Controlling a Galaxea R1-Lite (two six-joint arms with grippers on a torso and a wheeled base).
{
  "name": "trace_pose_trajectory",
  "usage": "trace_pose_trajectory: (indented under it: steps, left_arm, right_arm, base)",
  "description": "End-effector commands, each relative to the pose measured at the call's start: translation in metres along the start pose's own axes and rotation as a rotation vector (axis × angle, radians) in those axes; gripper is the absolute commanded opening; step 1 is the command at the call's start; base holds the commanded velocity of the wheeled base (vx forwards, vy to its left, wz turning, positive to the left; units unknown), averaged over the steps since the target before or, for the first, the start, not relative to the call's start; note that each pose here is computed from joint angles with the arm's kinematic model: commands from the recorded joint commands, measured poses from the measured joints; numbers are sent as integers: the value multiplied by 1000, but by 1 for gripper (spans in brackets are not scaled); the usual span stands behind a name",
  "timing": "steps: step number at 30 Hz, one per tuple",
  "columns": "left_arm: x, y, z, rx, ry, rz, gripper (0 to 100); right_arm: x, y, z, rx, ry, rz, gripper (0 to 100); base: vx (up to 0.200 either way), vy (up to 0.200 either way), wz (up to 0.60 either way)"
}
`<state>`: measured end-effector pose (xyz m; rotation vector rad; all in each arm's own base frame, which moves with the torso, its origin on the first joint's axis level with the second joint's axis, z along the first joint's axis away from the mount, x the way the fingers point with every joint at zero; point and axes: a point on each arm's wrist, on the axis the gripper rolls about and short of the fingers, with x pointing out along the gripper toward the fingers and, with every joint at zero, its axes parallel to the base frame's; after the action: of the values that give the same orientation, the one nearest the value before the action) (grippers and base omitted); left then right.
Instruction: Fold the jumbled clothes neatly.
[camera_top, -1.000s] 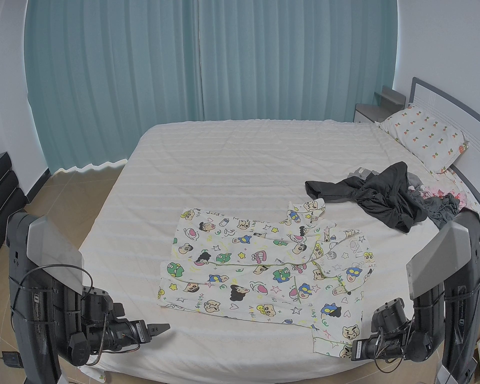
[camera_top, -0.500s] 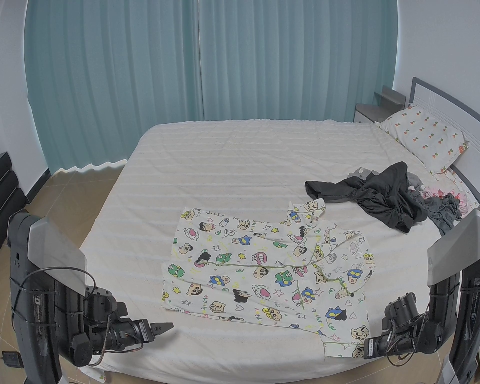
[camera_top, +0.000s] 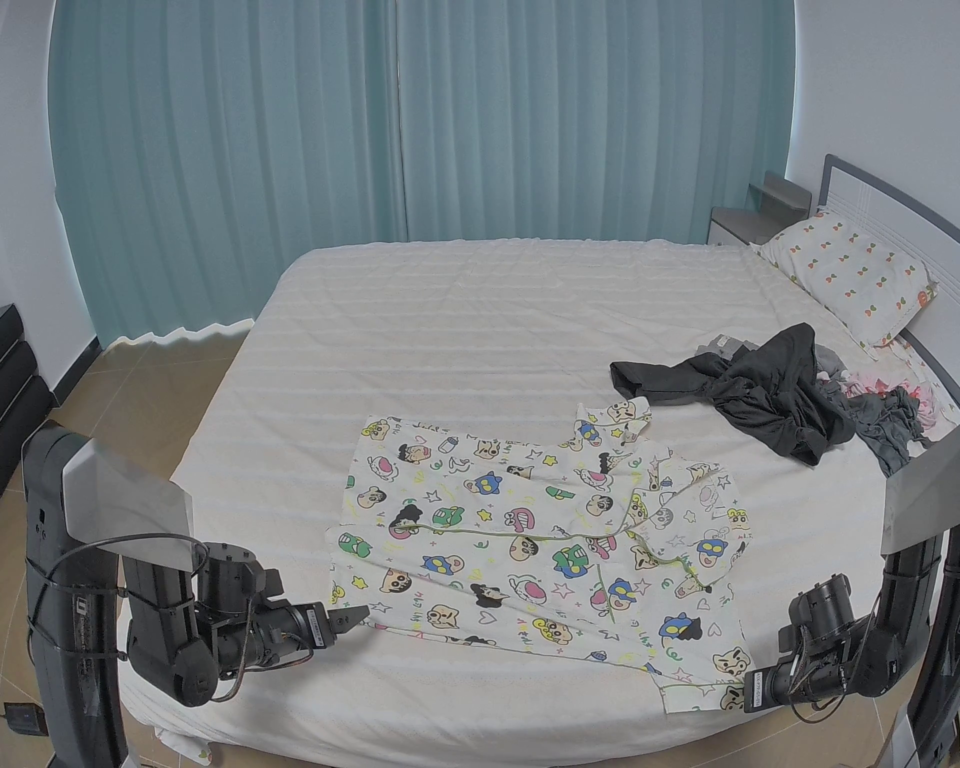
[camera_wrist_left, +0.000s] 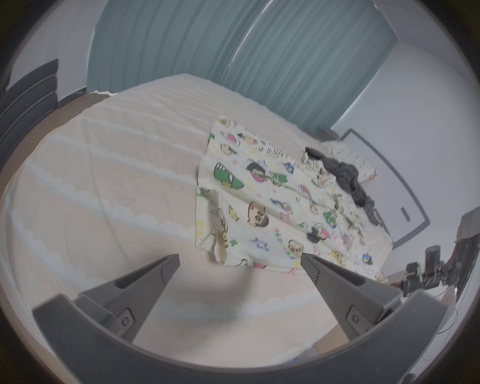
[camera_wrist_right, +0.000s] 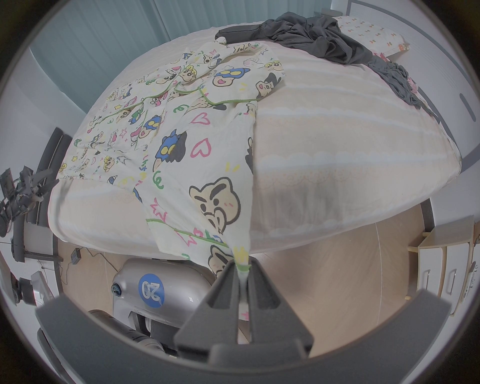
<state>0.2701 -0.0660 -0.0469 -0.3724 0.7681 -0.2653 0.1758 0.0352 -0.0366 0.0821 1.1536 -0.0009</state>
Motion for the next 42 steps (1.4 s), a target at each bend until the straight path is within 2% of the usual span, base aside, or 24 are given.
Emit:
trace_pose_trajectory:
  steps: [1,8,14,16,18,20,21,26,30,42]
  left_arm:
    - [20,-1,12,42,19,9,100]
    - [26,-5,17,53,13,-1,100]
    - [24,3,19,201,10,4,100]
    - [24,5,20,220,8,-4,100]
    - [24,14,19,284,29,-51,100]
    - [23,16,19,304,34,-70,100]
    - [23,20,18,339,44,-110,100]
    - [22,23,16,358,62,-193,100]
    - [26,36,13,439,65,-235,100]
    - [37,37,19,459,22,-259,100]
  right_arm:
    - [-3,-1,-4,-1,12,-6,0]
    - [-3,-2,-4,3,15,-7,0]
    - [-3,-1,-4,-1,14,-6,0]
    - [-3,-1,-4,-1,14,-6,0]
    - [-3,-1,-4,-3,12,-5,0]
    - [-3,-1,-4,-3,12,-5,0]
    - [-2,-1,-4,-2,9,-5,0]
    - [-2,-1,-4,-2,10,-3,0]
    - [-2,-1,-4,-4,13,-3,0]
    - [-2,2,-4,-16,8,4,0]
  base:
    - [0,0,0]
    - [0,0,0]
    - [0,0,0]
    - [0,0,0]
    - [0,0,0]
    - [0,0,0]
    - [0,0,0]
    - [0,0,0]
    - [0,0,0]
    - [0,0,0]
